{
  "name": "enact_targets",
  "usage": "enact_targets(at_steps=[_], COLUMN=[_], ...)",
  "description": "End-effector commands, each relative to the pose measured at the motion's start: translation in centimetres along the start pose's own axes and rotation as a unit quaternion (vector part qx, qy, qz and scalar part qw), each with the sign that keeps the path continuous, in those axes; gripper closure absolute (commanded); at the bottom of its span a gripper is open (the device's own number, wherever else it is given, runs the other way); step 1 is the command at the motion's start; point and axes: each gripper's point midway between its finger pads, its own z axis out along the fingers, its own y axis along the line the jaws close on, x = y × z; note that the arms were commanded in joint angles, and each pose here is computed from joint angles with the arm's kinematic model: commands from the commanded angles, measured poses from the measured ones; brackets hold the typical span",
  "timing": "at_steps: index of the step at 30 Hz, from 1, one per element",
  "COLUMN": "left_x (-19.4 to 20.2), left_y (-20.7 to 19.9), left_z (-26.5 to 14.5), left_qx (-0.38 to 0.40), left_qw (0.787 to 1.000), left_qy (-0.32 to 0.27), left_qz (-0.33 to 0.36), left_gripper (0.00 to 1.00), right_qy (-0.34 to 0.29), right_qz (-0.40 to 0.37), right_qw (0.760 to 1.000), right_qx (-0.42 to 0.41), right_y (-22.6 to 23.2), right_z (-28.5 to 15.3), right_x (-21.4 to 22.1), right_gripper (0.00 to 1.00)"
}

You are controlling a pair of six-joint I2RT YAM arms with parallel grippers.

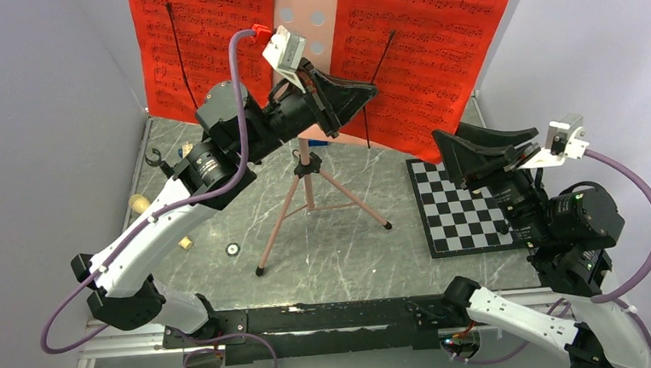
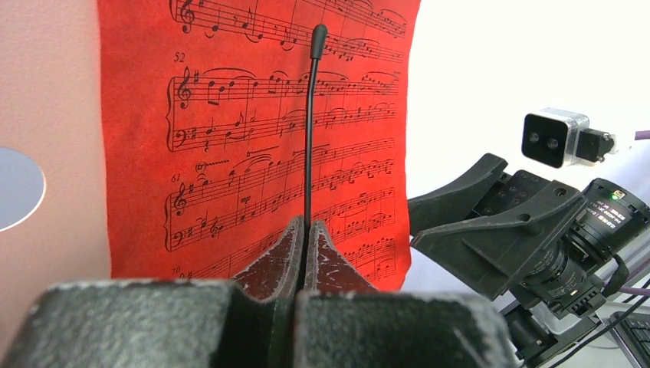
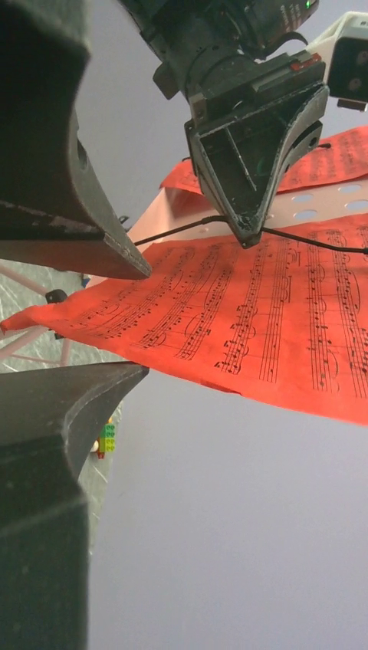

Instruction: Pack up the instrument practice props

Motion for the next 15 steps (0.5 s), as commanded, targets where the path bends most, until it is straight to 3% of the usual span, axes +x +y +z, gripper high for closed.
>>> enact_targets(at_steps=[1,6,11,15], left_x=[-1.7,-1.4,-1.0,-0.7], left_y=[-0.8,-0.9,-0.8,-0.7], left_z=[-0.7,-0.6,-0.4,-0.4], left_qx=[0.011,0.013,0.015,0.014], left_qw=[1.000,1.000,1.000,1.000], left_qy=[-0.024,-0.021,-0.017,-0.014], left_qz=[0.007,0.006,0.002,0.000], left_gripper=[1.00,1.00,1.00,1.00], right_qy=[-0.006,-0.020,-0.026,-0.031], right_qz=[-0.002,-0.005,-0.010,-0.011], right_qw=[1.000,1.000,1.000,0.999], right_qx=[-0.007,0.000,0.009,0.015], right_y=[0.5,0.3,0.1,0.0], right_z=[0.5,1.0,1.7,2.0], right_x=[-0.7,-1.2,-1.3,-1.4], right_gripper=[0.51,0.52,0.42,0.41])
